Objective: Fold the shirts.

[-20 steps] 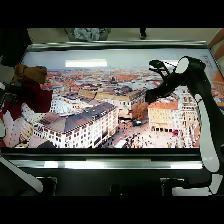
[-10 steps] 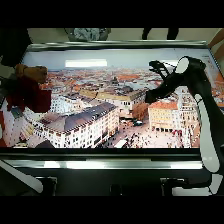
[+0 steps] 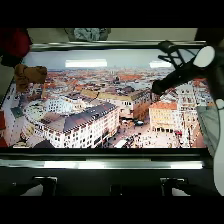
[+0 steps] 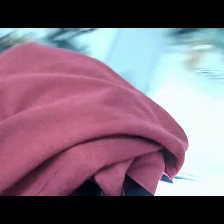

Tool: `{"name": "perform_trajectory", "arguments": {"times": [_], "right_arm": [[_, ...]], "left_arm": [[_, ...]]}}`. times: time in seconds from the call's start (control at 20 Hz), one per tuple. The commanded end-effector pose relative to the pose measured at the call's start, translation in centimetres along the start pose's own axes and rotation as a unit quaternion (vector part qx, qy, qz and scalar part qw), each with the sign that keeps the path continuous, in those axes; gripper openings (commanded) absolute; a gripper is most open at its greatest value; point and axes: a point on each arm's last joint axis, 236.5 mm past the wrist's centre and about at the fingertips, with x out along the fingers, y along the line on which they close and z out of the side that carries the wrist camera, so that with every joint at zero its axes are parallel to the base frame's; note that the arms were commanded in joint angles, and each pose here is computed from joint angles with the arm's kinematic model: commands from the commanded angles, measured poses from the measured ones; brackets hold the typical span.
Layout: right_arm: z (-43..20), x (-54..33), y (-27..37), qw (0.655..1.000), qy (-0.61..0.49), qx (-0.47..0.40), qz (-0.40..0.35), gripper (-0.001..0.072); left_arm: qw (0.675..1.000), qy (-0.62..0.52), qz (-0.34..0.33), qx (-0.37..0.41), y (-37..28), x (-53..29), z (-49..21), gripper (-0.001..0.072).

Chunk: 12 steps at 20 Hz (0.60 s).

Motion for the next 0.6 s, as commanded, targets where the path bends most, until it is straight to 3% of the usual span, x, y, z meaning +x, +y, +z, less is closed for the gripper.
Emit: {"name": "perform_trajectory", "arguments": {"times": [0.0, 0.25, 0.55], "right_arm": [[0.4, -7.1, -0.4, 0.996, -0.051, -0.028, -0.069, 0.0664], [-3.7, -15.3, 1.2, 0.991, -0.048, -0.038, -0.119, 0.0664], [-6.4, -16.1, 2.1, 0.993, -0.006, -0.034, -0.111, 0.0663]], "left_arm": [[0.988, 0.021, -0.138, 0.071, -11.2, -9.6, 0.0, 0.0025], [0.916, 0.239, -0.271, 0.176, -21.3, -11.2, -17.8, 0.0025], [0.770, 0.520, -0.318, 0.188, -24.5, -16.2, -49.0, 0.0025]]}}
